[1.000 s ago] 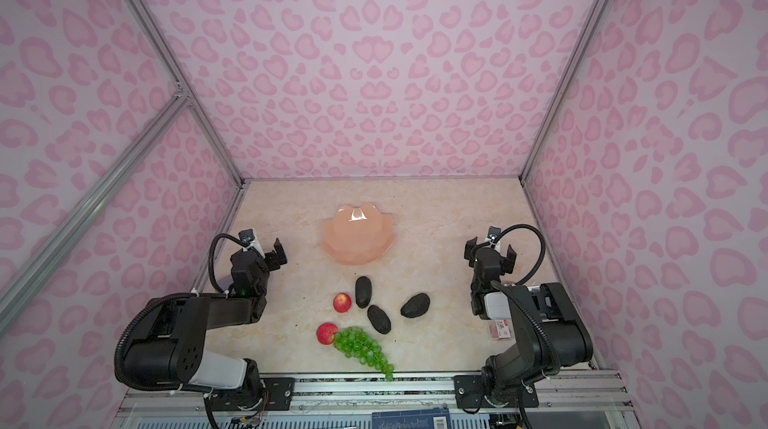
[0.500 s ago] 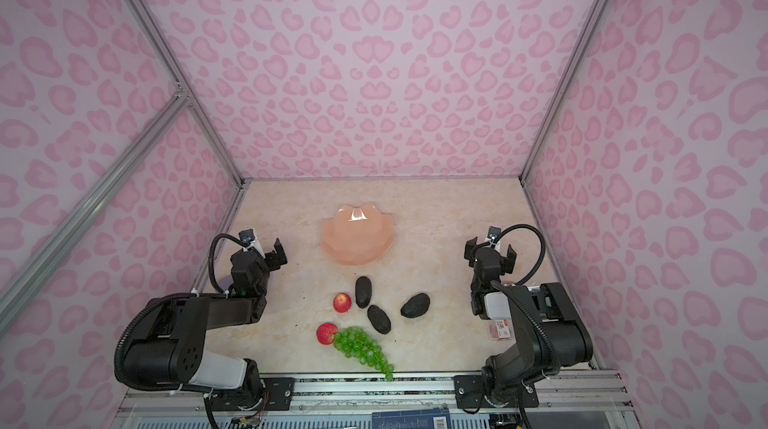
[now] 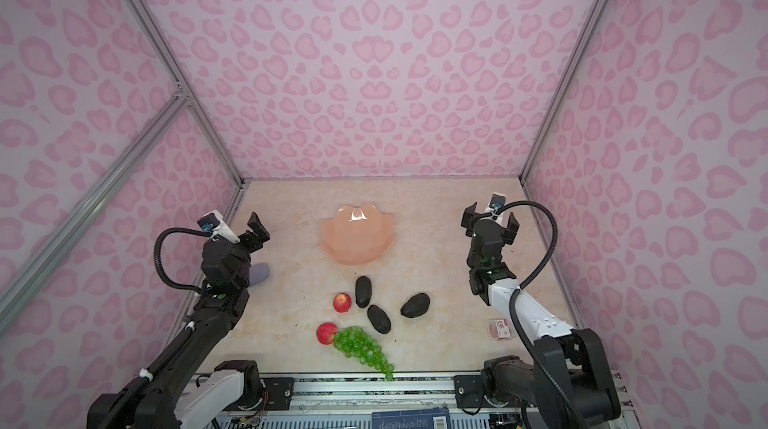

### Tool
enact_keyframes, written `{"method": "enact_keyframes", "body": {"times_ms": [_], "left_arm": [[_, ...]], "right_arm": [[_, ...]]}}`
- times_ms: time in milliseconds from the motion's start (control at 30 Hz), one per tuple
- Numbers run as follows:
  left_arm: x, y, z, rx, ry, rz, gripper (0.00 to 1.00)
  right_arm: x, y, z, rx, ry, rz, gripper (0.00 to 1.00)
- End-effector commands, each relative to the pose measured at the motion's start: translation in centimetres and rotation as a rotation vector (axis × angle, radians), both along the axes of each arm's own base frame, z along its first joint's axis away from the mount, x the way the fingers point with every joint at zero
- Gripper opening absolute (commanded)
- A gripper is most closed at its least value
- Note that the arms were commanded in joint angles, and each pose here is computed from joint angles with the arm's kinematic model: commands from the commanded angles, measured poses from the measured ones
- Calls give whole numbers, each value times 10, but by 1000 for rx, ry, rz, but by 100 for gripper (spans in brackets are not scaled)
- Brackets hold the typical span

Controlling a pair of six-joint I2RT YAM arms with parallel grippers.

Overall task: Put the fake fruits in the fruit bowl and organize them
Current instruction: 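Reach the right gripper to the dark avocado nearest the robot and grasp it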

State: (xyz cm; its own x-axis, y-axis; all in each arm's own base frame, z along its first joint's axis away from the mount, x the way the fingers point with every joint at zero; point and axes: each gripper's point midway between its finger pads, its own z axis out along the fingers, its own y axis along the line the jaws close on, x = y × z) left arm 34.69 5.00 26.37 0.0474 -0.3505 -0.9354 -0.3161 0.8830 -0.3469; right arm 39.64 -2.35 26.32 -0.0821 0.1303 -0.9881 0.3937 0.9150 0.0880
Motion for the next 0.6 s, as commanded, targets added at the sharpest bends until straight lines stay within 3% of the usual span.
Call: {"method": "enact_keyframes", "body": {"times_ms": [0, 133, 233, 367, 567], "left_arm": [[-15, -5, -4, -179, 40, -14, 97], [-27, -37, -5, -186, 184, -196, 99], [-46, -45, -18, -195, 265, -241, 99], [-68, -54, -25, -196, 274, -296, 99], [-85, -52, -17, -192, 214, -291, 99]], "right_arm": [[-23, 33, -62, 197, 333, 159, 98], [-62, 70, -87, 351, 457, 241, 93], [-106, 100, -118, 360, 579, 245, 93], [-155, 131, -150, 406, 658, 274, 93], [-182, 162, -173, 516, 669, 309, 92]]}}
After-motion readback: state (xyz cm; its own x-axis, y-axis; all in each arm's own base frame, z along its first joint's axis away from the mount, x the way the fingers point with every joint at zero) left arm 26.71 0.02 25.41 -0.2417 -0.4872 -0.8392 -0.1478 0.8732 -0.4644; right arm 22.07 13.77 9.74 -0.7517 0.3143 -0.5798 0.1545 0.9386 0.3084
